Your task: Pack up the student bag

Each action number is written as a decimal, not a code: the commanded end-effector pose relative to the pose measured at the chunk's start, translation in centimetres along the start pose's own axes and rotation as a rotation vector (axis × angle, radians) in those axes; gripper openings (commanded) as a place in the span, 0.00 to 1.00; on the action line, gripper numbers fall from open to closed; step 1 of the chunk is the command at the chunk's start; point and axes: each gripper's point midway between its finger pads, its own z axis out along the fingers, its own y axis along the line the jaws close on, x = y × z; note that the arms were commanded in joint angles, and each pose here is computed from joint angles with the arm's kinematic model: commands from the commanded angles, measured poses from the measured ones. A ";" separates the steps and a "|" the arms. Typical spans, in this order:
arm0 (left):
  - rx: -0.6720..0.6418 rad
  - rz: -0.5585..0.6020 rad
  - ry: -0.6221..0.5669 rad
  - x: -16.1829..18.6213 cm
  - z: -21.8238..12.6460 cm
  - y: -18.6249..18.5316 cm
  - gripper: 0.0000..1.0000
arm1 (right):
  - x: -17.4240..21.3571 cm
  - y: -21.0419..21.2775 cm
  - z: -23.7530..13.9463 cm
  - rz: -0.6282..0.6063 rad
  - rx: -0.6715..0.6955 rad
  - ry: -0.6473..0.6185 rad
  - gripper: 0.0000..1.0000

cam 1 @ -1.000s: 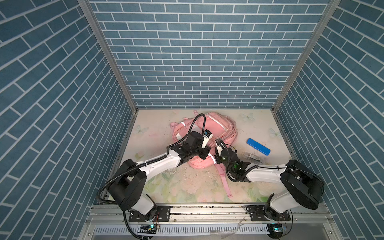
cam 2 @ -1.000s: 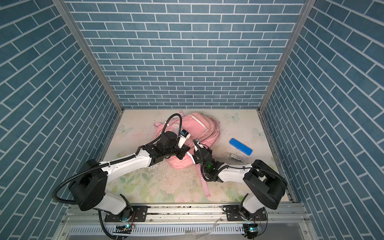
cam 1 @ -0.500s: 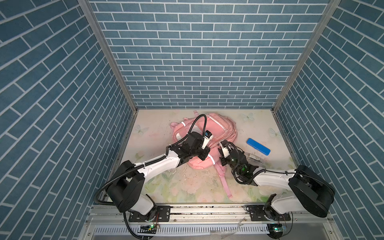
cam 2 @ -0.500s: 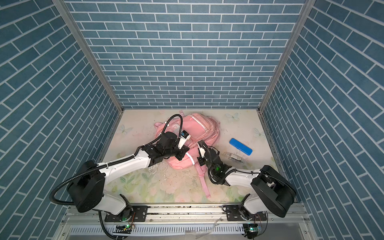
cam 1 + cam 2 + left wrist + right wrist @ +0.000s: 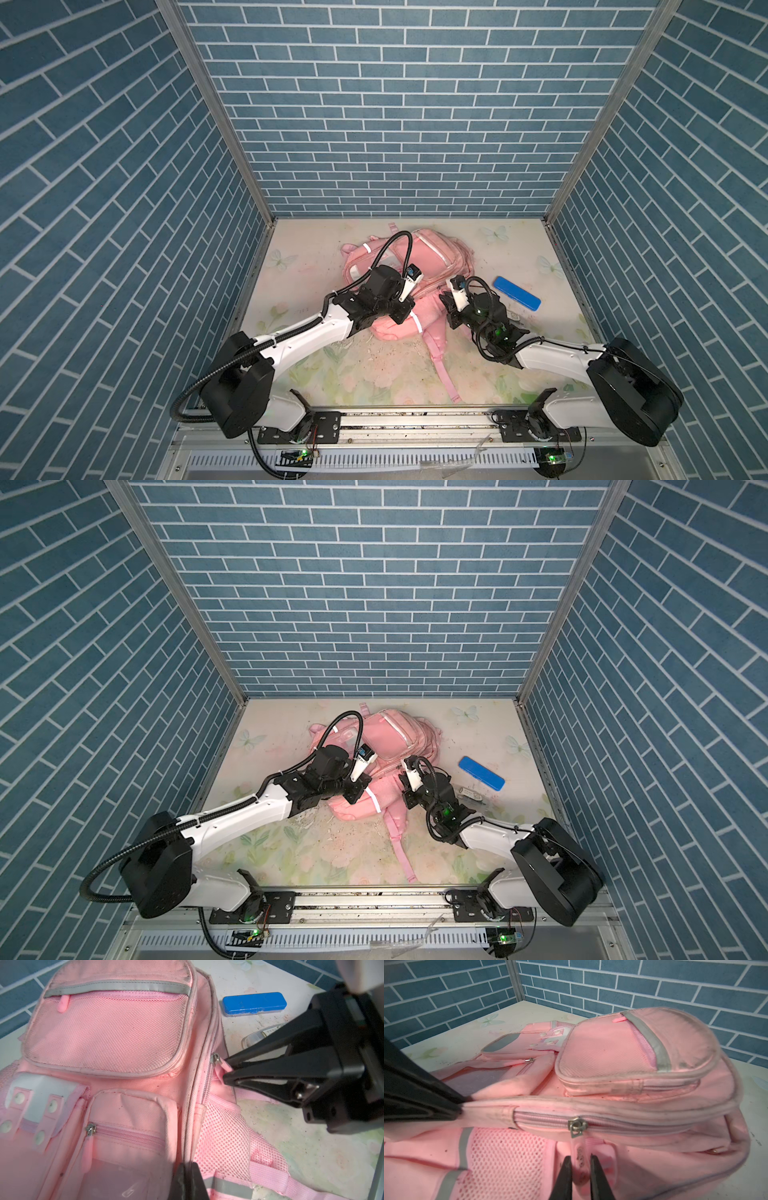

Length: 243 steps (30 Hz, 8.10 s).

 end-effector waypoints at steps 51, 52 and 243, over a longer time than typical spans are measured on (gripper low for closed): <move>-0.120 0.214 0.058 2.4 -4.2 9.9 0.00 | -0.5 -5.0 2.4 0.009 0.053 0.145 0.00; -0.130 0.210 0.062 2.3 -4.1 10.6 0.00 | -0.4 -4.1 2.6 0.002 0.034 0.145 0.00; -0.111 0.485 -0.160 -0.8 -7.2 -0.2 0.00 | -2.4 7.2 2.4 -0.409 -0.957 -0.099 0.43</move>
